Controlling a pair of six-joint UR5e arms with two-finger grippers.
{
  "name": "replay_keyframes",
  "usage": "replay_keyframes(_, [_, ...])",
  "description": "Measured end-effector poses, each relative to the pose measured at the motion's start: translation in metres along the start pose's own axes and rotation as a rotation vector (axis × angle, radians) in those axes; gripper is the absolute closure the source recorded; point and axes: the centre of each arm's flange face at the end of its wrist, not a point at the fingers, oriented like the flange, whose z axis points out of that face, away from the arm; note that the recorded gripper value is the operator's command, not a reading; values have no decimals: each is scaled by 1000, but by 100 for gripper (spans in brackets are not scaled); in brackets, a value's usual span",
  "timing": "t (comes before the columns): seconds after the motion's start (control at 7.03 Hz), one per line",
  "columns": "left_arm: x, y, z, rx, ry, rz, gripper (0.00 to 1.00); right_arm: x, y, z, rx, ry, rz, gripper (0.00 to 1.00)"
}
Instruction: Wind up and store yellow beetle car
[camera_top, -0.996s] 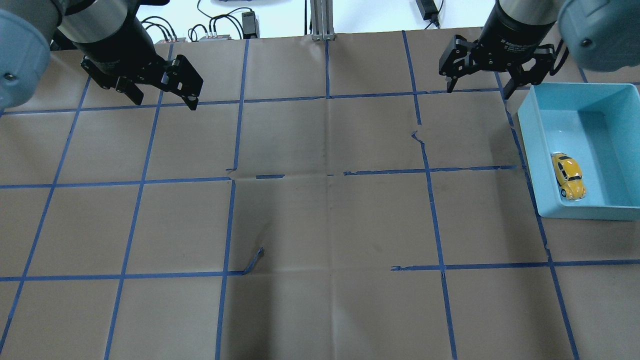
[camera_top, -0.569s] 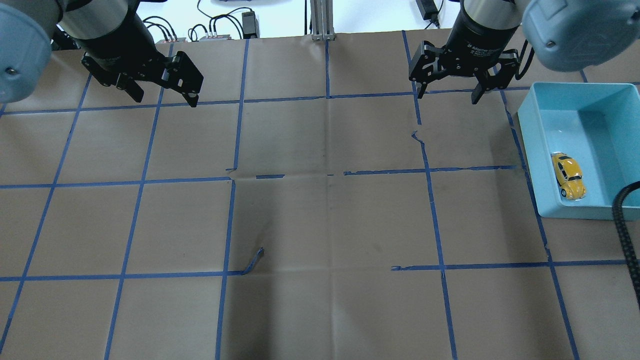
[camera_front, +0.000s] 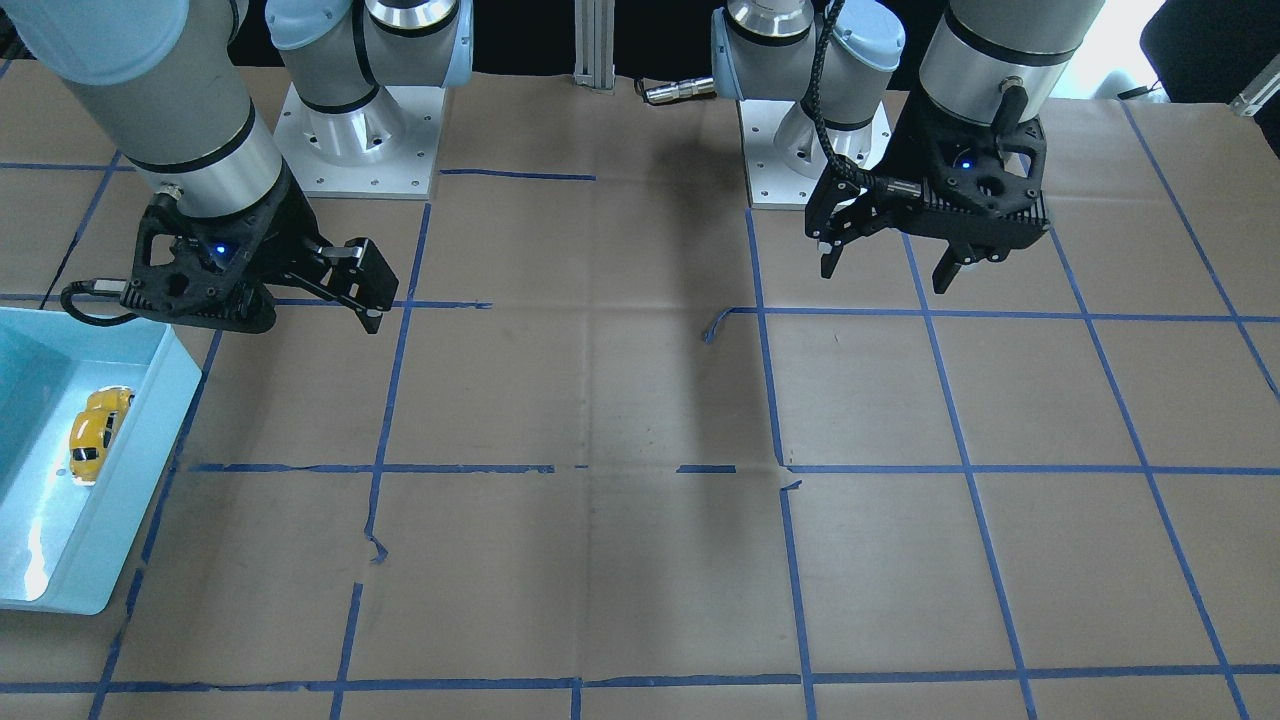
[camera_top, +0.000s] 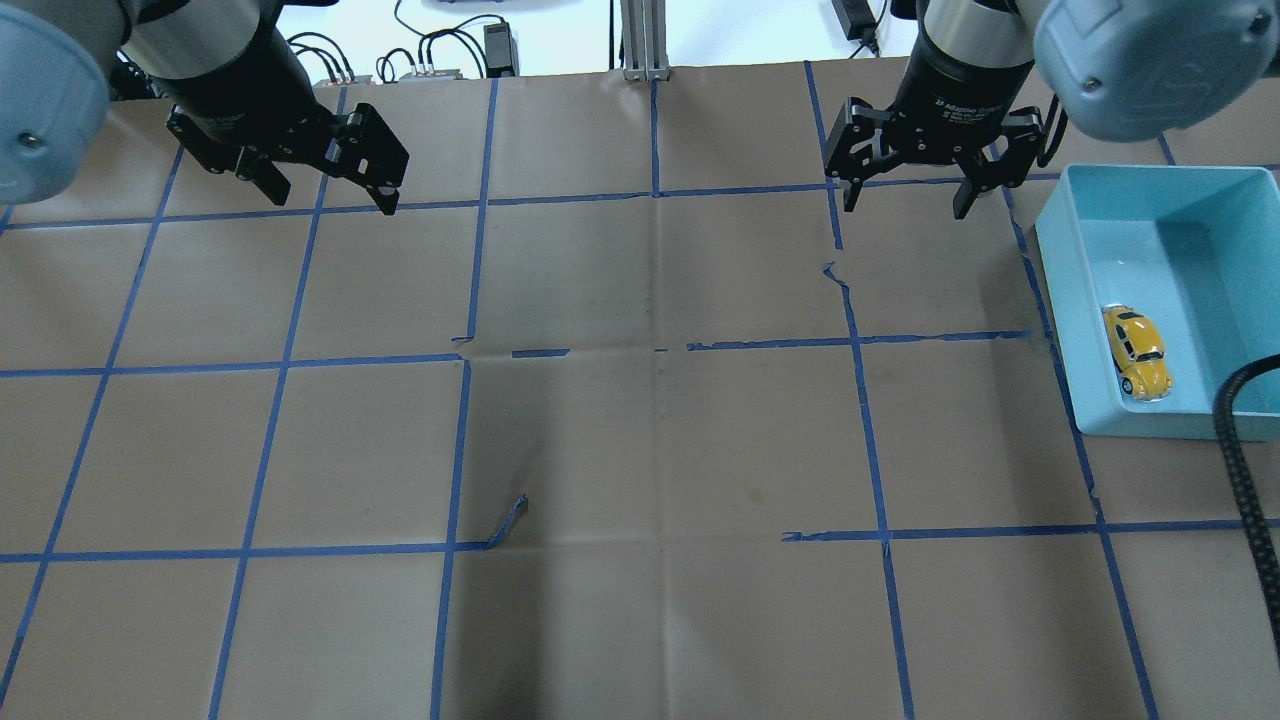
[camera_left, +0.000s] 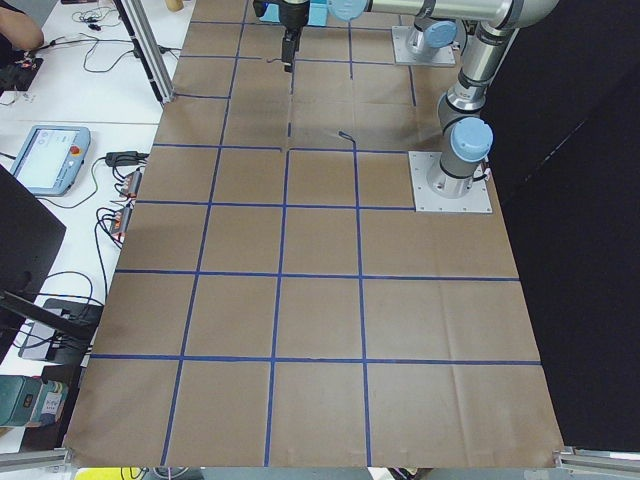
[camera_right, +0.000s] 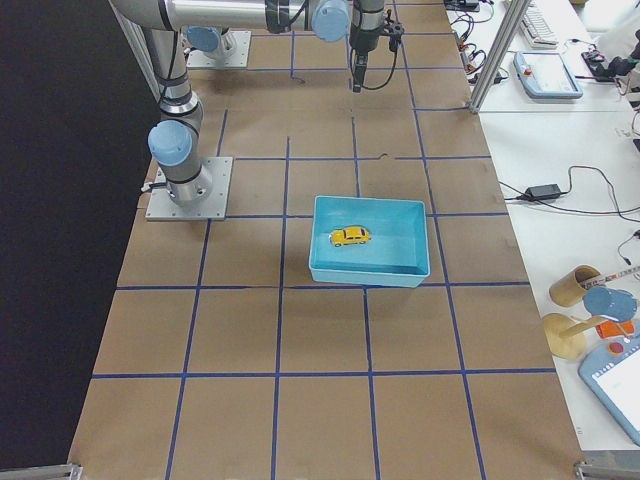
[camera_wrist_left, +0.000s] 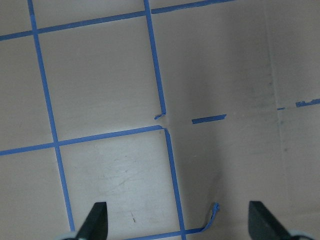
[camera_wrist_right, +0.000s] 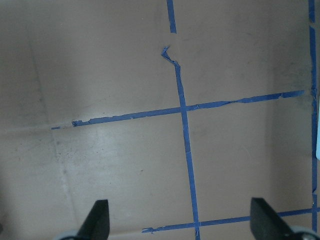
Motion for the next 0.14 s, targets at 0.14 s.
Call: replay_keyframes(0.14, [-1,-2,4,-5,0,-2,0,0,0,1,-4,-3,2,0])
